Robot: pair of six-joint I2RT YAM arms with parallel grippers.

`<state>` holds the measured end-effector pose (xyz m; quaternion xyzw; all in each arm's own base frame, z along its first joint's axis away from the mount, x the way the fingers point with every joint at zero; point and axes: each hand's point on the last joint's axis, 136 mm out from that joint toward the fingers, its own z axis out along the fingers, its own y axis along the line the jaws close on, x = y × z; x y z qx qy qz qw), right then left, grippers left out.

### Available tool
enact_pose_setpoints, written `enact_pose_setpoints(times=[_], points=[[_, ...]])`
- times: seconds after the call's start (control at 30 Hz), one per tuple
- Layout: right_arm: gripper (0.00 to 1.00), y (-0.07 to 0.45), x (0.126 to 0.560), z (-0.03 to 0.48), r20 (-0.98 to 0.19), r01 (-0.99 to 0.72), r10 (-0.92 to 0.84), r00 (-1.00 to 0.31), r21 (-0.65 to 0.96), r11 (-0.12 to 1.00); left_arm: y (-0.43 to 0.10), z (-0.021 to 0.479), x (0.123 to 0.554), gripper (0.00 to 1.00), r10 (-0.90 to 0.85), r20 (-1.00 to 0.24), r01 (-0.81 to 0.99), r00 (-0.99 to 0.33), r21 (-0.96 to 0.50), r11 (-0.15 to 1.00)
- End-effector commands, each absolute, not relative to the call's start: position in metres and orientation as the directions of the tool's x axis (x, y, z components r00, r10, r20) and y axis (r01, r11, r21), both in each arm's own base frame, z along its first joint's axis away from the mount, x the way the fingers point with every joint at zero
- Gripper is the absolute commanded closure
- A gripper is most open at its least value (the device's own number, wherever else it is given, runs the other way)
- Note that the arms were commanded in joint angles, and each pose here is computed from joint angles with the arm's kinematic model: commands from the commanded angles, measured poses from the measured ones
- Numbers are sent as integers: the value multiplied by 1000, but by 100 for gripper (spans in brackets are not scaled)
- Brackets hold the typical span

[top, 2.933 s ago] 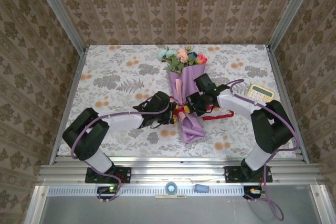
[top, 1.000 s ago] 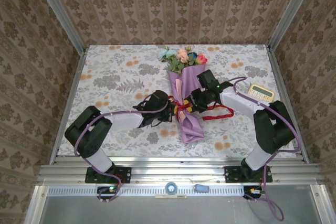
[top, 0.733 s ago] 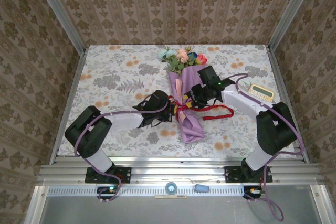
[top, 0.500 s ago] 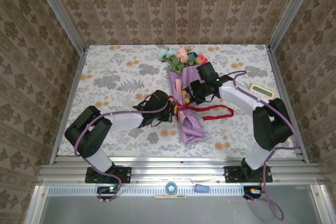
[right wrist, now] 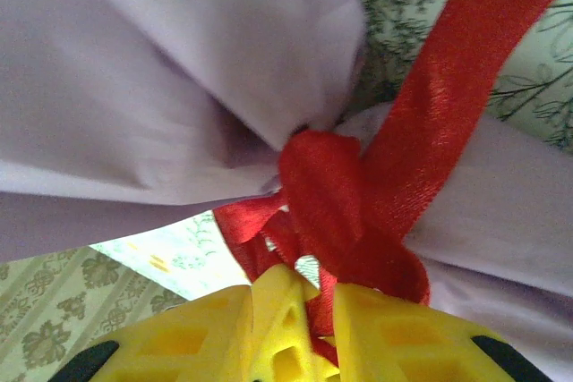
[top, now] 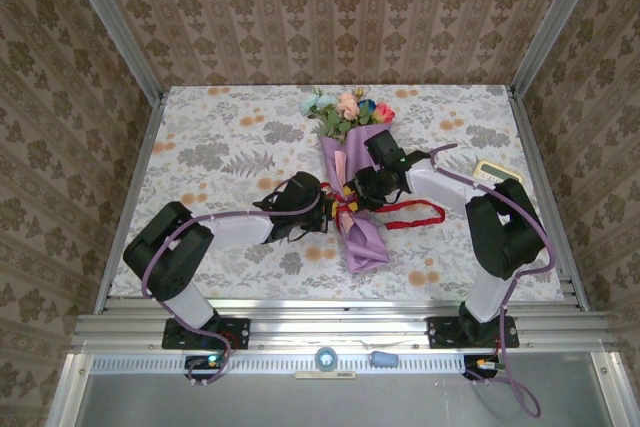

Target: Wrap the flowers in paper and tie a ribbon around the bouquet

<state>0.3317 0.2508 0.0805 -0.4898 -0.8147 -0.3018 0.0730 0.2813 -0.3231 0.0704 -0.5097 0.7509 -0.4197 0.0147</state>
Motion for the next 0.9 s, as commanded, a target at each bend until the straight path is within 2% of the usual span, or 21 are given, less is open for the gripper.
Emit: enact_pose_setpoints(times=[0.0, 0.5, 0.87], points=[[69, 248, 321, 85, 426, 854, 760, -491, 407, 325, -326, 74, 286, 100, -774, 408, -747, -484, -654, 123], [69, 255, 327, 77, 434, 858, 760, -484, 404, 316, -328, 78, 288, 100, -766, 411, -739, -494, -662, 122], [73, 259, 337, 73, 422, 855, 763, -490, 402, 327, -330, 81, 287, 100, -762, 407, -734, -504, -667, 128]])
